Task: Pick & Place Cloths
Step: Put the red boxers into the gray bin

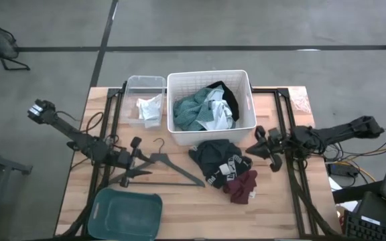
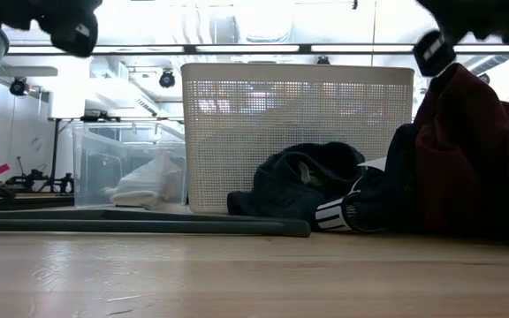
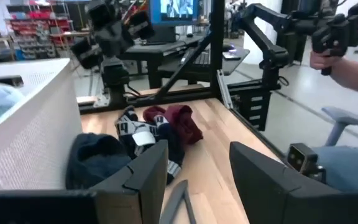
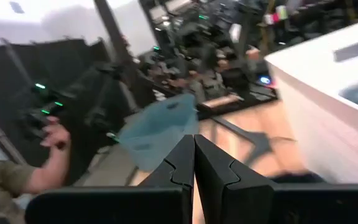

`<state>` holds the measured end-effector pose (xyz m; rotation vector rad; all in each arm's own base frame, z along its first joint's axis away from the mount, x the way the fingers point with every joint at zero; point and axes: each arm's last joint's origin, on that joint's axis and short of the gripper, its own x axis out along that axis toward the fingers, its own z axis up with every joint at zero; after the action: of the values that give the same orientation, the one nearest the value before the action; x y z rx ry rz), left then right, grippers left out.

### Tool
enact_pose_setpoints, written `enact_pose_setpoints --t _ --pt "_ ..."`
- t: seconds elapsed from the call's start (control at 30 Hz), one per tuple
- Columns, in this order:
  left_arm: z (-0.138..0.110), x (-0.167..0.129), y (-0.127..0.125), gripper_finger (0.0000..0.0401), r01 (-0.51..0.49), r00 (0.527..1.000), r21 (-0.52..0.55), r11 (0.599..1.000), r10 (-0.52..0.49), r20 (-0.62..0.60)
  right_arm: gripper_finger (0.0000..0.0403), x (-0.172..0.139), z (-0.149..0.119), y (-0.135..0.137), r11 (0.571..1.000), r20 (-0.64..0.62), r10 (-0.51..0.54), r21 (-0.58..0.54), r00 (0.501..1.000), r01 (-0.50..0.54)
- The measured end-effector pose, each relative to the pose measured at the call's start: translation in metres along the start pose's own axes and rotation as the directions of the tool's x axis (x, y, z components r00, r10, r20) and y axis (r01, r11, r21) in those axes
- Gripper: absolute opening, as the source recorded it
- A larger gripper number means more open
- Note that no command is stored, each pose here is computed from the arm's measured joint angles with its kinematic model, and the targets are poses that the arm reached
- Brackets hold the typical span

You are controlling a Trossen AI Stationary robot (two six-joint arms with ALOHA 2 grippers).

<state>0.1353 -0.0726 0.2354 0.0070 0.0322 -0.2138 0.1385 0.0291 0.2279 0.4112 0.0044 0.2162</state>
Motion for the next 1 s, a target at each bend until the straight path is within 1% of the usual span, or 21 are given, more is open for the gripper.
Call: enact_pose_setpoints --t 0.03,0.1,0.2,0.3,0.37,0.43,0.5,0.53,0.6,0.67,0.73,0.83,0.93,1.0 --pt "-0.003 -0.002 0.001 0.0179 0.003 1.0 -0.013 1.0 -0.003 0.001 0.0008 0.005 0.002 0.004 1.0 0.012 0.024 0.001 1.0 -0.024" --pt "-0.008 -0.004 0.001 0.0179 0.004 1.0 -0.026 1.0 -0.004 0.015 0.0008 0.016 0.006 0.012 0.997 0.019 0.069 -0.032 0.997 -0.068" --pt "-0.011 -0.006 0.002 0.0179 0.01 0.999 -0.031 0.999 -0.008 0.045 0.0008 0.033 0.012 0.028 0.991 -0.058 0.096 -0.087 0.994 -0.101" --pt "-0.014 -0.007 0.002 0.0179 0.012 0.999 -0.03 0.999 -0.011 0.043 0.0009 0.049 0.014 0.043 0.993 -0.197 0.029 -0.107 0.98 -0.051" --pt "-0.016 -0.008 0.003 0.0179 0.016 0.999 -0.03 0.999 -0.015 0.043 0.0009 0.059 0.013 0.052 0.991 -0.29 -0.061 -0.131 0.955 0.023" --pt "-0.018 -0.008 0.003 0.0179 0.017 0.999 -0.03 0.999 -0.016 0.042 0.0009 0.068 0.011 0.063 0.982 -0.363 -0.156 -0.158 0.918 0.105" --pt "-0.02 -0.009 0.003 0.0179 0.017 0.999 -0.032 0.999 -0.016 0.036 0.0012 0.077 0.009 0.071 0.966 -0.437 -0.252 -0.161 0.863 0.201" --pt "-0.021 -0.009 0.003 0.0179 0.017 0.999 -0.032 0.999 -0.016 0.033 0.0016 0.083 0.009 0.076 0.96 -0.467 -0.279 -0.152 0.839 0.235" --pt "-0.021 -0.009 0.003 0.0179 0.017 0.999 -0.039 0.999 -0.016 0.035 0.0029 0.094 0.007 0.089 0.951 -0.53 -0.31 -0.168 0.789 0.261" --pt "-0.02 -0.009 0.003 0.0179 0.018 0.999 -0.044 0.999 -0.016 0.046 0.0047 0.106 0.004 0.099 0.938 -0.593 -0.347 -0.208 0.726 0.279" --pt "-0.018 -0.009 0.003 0.0179 0.019 0.998 -0.051 0.999 -0.016 0.062 0.0068 0.116 -0.001 0.107 0.919 -0.653 -0.392 -0.242 0.648 0.312" --pt "-0.018 -0.009 0.003 0.0179 0.019 0.998 -0.051 0.999 -0.016 0.062 0.0104 0.13 -0.012 0.116 0.877 -0.719 -0.473 -0.329 0.509 0.351" --pt "-0.019 -0.009 0.003 0.0179 0.019 0.998 -0.053 0.998 -0.016 0.061 0.0138 0.143 -0.026 0.123 0.839 -0.748 -0.537 -0.425 0.389 0.34" --pt "-0.02 -0.009 0.003 0.0179 0.019 0.998 -0.059 0.998 -0.016 0.057 0.0156 0.151 -0.034 0.127 0.817 -0.756 -0.569 -0.476 0.323 0.326"
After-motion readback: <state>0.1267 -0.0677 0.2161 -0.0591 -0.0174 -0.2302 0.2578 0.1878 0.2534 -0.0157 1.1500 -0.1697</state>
